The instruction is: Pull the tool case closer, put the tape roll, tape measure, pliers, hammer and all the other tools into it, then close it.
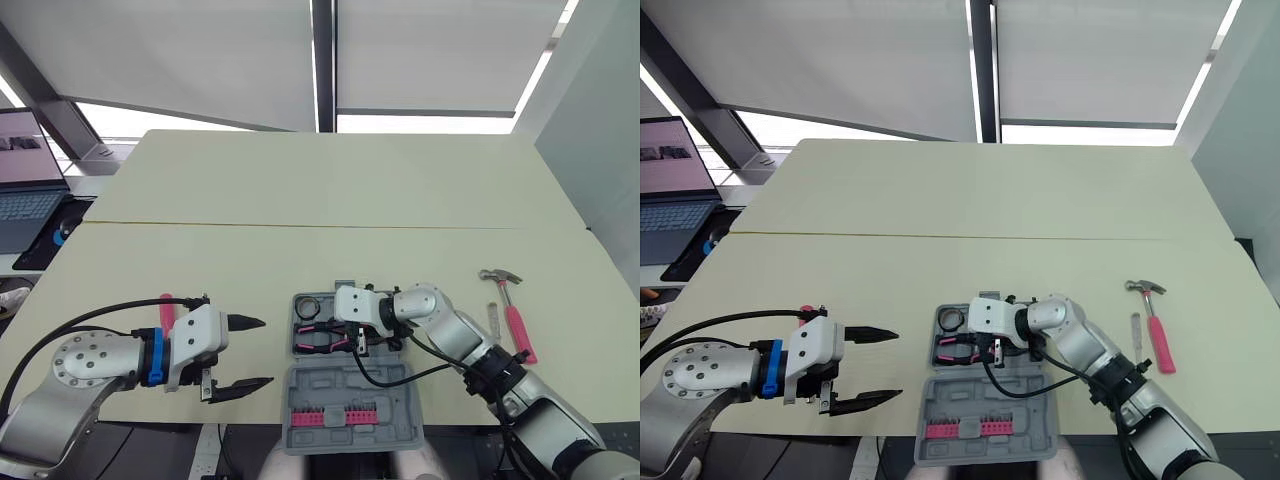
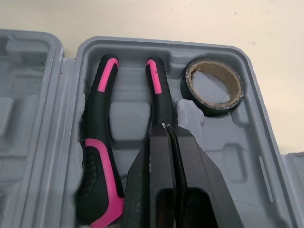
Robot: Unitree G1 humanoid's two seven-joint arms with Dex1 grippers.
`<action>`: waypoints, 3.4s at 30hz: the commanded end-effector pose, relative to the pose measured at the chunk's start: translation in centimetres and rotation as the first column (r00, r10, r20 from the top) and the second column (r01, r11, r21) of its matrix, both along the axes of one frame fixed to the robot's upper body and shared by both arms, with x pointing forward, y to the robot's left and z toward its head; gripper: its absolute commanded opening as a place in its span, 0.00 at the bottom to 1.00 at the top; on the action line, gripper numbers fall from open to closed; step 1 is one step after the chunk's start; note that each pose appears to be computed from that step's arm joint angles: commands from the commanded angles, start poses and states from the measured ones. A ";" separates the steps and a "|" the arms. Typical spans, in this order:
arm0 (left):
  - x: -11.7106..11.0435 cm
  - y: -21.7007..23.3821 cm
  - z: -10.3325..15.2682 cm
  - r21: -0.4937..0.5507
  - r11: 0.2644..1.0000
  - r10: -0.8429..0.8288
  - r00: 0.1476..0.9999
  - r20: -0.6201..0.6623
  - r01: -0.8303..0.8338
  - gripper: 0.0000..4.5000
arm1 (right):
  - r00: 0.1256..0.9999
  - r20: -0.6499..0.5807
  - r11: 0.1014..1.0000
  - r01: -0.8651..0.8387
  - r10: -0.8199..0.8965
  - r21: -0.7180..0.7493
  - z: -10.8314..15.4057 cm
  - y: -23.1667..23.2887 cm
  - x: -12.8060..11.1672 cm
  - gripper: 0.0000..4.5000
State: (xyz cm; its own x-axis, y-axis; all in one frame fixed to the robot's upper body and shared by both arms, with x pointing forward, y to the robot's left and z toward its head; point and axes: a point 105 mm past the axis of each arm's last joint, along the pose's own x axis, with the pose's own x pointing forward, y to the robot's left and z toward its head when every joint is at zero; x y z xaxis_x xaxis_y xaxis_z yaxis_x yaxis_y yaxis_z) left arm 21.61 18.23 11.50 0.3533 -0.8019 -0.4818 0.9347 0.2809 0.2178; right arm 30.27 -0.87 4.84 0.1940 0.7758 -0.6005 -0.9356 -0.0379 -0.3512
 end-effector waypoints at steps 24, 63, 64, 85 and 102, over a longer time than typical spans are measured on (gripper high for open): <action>0.6 2.9 -5.1 0.056 0.995 0.088 0.993 -0.078 -0.083 0.31 | 0.974 -0.063 0.954 0.224 -0.216 0.199 5.5 -14.6 -3.0 0.00; 4.5 -3.4 -8.9 0.050 0.998 -0.023 0.999 -0.037 0.024 0.01 | 0.956 -0.178 0.948 0.264 -0.234 0.175 -0.5 -10.0 -4.2 0.00; 4.9 -3.4 -8.8 0.047 0.999 -0.012 1.000 -0.025 0.013 0.01 | 0.955 -0.179 0.946 0.268 -0.237 0.179 -0.3 -9.9 -4.0 0.00; 8.8 -3.3 -8.5 0.079 0.997 0.020 0.999 0.027 -0.022 0.01 | 0.945 -0.166 0.944 0.305 -0.282 0.127 -0.7 -9.5 -0.6 0.00; 9.7 -2.6 -8.6 0.099 0.995 0.029 0.998 0.055 -0.034 0.01 | 0.943 -0.149 0.939 0.317 -0.297 0.136 -0.9 -9.5 0.0 0.00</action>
